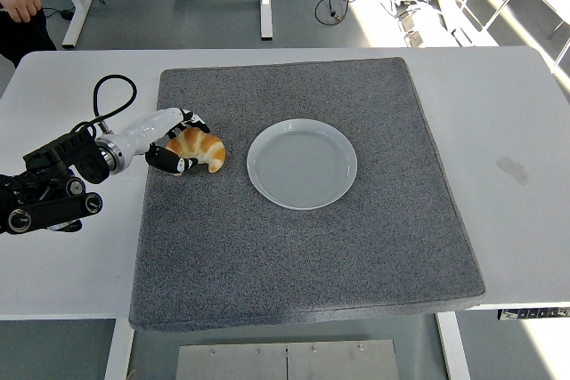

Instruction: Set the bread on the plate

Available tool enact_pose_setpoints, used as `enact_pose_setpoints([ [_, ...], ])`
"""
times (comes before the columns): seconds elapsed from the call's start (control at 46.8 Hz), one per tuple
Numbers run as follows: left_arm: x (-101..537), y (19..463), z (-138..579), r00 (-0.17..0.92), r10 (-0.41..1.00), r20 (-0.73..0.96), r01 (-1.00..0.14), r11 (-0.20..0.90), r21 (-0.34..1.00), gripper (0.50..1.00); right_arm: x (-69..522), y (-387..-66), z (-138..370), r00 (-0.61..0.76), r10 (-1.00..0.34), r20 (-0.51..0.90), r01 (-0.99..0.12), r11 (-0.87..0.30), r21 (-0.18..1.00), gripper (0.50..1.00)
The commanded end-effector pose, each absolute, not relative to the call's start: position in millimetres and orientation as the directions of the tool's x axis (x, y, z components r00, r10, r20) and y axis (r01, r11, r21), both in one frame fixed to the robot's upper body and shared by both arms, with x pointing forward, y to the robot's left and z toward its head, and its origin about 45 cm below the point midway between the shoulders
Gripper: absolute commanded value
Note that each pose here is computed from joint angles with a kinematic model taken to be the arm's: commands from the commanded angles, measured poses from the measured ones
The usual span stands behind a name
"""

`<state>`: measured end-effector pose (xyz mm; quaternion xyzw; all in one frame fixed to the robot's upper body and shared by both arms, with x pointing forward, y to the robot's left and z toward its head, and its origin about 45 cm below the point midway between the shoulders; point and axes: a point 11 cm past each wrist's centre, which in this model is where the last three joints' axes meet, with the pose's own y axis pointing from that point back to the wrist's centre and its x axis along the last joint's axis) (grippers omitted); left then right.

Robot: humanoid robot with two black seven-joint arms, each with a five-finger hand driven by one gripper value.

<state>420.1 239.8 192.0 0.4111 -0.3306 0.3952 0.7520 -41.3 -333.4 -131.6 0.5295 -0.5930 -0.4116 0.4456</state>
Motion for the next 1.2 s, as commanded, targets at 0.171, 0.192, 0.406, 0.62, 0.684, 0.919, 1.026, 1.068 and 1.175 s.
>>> enact_pose_setpoints([
  [0.171,425.3,240.0,200.6,0.454,0.343,0.822,-0.876,0.343,0.340,0.524,-41.3,-333.5,-131.6,-0.042,-0.995,0.093,-0.261,0.100,0.960,1.000],
  [0.192,426.3,240.2,202.4,0.450,0.344,0.824,-0.877,0.342,0.336,0.524,-41.3,-333.5,-131.6,-0.042,-0.995,0.093,-0.261,0.100,0.960,1.000],
  [0.406,442.9,234.3,235.3,0.395,0.365,0.843,-0.897,0.351,0.269,0.514,-41.3,-333.5,-131.6,-0.042,-0.995,0.093,-0.261,0.100,0.960,1.000],
  [0.62,452.8,224.8,261.4,0.357,0.359,0.862,-0.902,0.372,0.218,0.514,-41.3,-333.5,-131.6,-0.042,-0.995,0.093,-0.261,0.100,0.960,1.000],
  [0.684,454.6,220.4,268.1,0.349,0.368,0.862,-0.902,0.381,0.202,0.514,-41.3,-333.5,-131.6,-0.042,-0.995,0.093,-0.261,0.100,0.960,1.000],
  [0.919,456.7,201.4,287.7,0.332,0.401,0.854,-0.895,0.421,0.150,0.514,-41.3,-333.5,-131.6,-0.042,-0.995,0.093,-0.261,0.100,0.960,1.000],
  [1.026,453.4,180.9,289.0,0.347,0.399,0.849,-0.876,0.462,0.140,0.514,-41.3,-333.5,-131.6,-0.042,-0.995,0.093,-0.261,0.100,0.960,1.000],
  [1.068,452.6,172.7,290.5,0.348,0.395,0.850,-0.868,0.478,0.133,0.516,-41.3,-333.5,-131.6,-0.042,-0.995,0.093,-0.261,0.100,0.960,1.000],
  [1.175,450.0,157.5,291.0,0.355,0.390,0.849,-0.853,0.507,0.124,0.517,-41.3,-333.5,-131.6,-0.042,-0.995,0.093,-0.261,0.100,0.960,1.000],
])
